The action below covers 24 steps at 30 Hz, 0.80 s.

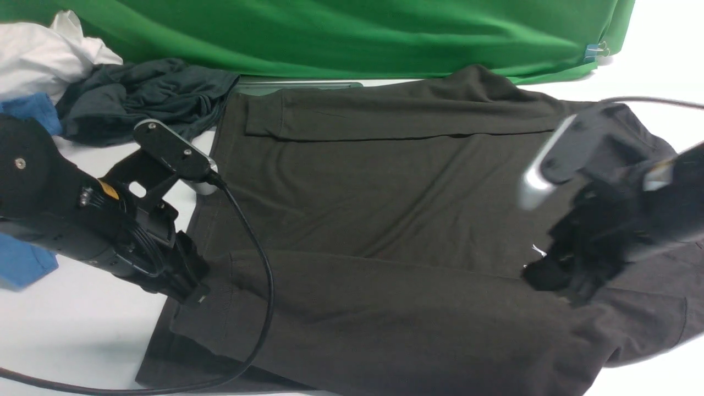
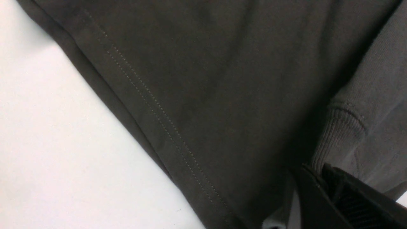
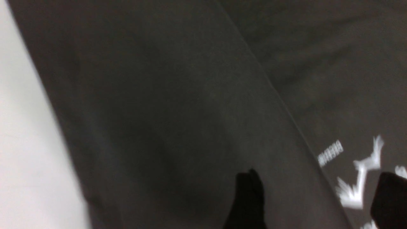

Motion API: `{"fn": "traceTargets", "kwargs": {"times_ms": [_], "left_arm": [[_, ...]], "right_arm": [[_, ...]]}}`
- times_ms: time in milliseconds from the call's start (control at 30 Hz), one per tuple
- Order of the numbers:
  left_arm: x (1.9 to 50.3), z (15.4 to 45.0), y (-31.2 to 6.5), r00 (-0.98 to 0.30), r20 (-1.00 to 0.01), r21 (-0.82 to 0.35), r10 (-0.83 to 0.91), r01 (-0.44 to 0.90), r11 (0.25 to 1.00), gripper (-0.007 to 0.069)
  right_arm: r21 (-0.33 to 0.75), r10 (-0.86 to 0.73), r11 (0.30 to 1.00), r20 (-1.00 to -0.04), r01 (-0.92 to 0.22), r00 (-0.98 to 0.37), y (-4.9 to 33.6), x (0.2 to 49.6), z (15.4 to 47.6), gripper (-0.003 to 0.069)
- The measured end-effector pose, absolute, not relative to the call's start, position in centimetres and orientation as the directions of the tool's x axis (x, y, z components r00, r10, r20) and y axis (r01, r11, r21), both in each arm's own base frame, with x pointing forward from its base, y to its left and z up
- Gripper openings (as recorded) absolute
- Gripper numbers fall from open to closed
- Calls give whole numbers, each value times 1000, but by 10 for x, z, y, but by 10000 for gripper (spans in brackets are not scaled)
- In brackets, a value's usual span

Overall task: Fold a long-sleeved shirt on a white desktop.
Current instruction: 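Fold the left side of the black T-shirt inward over its body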

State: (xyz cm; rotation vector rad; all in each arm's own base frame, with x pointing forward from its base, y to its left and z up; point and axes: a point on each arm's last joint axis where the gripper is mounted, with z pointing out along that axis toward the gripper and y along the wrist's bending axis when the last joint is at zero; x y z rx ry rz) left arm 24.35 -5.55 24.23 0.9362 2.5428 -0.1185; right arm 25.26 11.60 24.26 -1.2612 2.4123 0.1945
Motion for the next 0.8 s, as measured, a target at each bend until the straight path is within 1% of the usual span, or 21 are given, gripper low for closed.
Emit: {"fn": "traceTargets", "kwargs": {"times_ms": [67,100,167,300,433,467,500,600,733,800], "left_arm": [[243,242,-56,-682,-417,64,600,637,769,36],[243,242,-56,-682,-417,64,600,637,769,36],[242,242,-56,-685,-411,59,602,639,767,36],[242,242,-56,-687,-405,54,603,640,766,36],[242,242,-56,-688,-403,53,603,641,766,36],[242,242,-56,-688,-403,53,603,641,766,36],[242,242,-56,-688,-403,53,603,641,766,36],[242,242,-56,-688,-403,52,603,641,766,36],[241,241,-56,-689,-401,51,604,641,766,36],[241,241,-56,-689,-401,51,604,641,766,36]], "right_arm": [[-41,-798,511,-393,-859,-456,125,268,221,496],[-40,-800,507,-394,-861,-452,126,270,220,496],[-9,-823,464,-374,-886,-427,135,287,201,507],[8,-850,413,-356,-911,-389,145,308,184,511],[28,-869,370,-343,-929,-357,150,319,178,505],[29,-870,368,-343,-929,-355,151,319,177,501],[30,-879,347,-338,-938,-336,151,321,175,482],[56,-885,324,-334,-944,-323,153,321,168,428],[97,-887,315,-325,-944,-329,155,319,161,391],[119,-887,313,-319,-942,-334,155,318,158,356]]}}
